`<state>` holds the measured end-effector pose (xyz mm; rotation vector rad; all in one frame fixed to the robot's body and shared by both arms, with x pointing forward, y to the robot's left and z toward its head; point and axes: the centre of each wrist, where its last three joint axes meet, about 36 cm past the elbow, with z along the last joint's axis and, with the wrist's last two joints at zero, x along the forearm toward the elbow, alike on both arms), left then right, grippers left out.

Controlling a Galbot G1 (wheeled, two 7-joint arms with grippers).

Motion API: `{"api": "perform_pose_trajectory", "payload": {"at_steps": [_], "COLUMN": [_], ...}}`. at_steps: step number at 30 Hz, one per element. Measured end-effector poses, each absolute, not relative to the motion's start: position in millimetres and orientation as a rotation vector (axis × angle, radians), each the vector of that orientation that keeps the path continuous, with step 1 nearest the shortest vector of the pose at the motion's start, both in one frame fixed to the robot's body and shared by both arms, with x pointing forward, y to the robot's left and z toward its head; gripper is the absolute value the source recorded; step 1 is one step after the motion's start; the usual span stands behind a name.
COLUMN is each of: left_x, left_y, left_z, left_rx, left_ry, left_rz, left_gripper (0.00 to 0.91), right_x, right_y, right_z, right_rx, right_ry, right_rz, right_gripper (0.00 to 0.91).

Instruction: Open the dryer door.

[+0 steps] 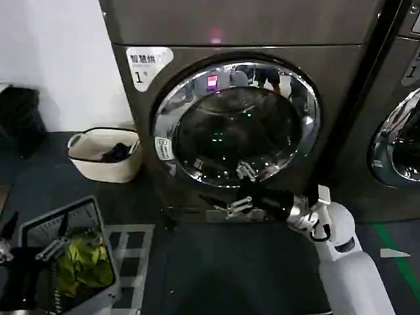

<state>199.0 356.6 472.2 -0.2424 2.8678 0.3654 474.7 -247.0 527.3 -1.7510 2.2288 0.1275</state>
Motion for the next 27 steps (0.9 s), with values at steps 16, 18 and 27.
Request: {"api": "perform_pose_trajectory", "payload": {"at_steps": [16, 18, 27], "left_x": [201.7, 201.7, 204.5], "left_y": [357.1, 357.0, 353.3], "left_z": [473.0, 472.9, 471.8], "left_rx": [-0.241, -0.239, -0.227], "left_ry": [2.867, 2.867, 2.866], "left_rz": [0.366, 0.367, 0.367], "left_gripper": [0.907, 0.907, 0.907], "right_x": [501.3, 506.0, 526.8], "right_y": [-247.3, -245.7, -234.0], "right_z": [521.5, 519.2, 506.1], "right_rx": [-1.706, -1.706, -1.712], "right_ry": [2.276, 2.284, 2.323], "right_rz": [0.051, 0.051, 0.054], "right_gripper": [0.907, 0.907, 0.907]}}
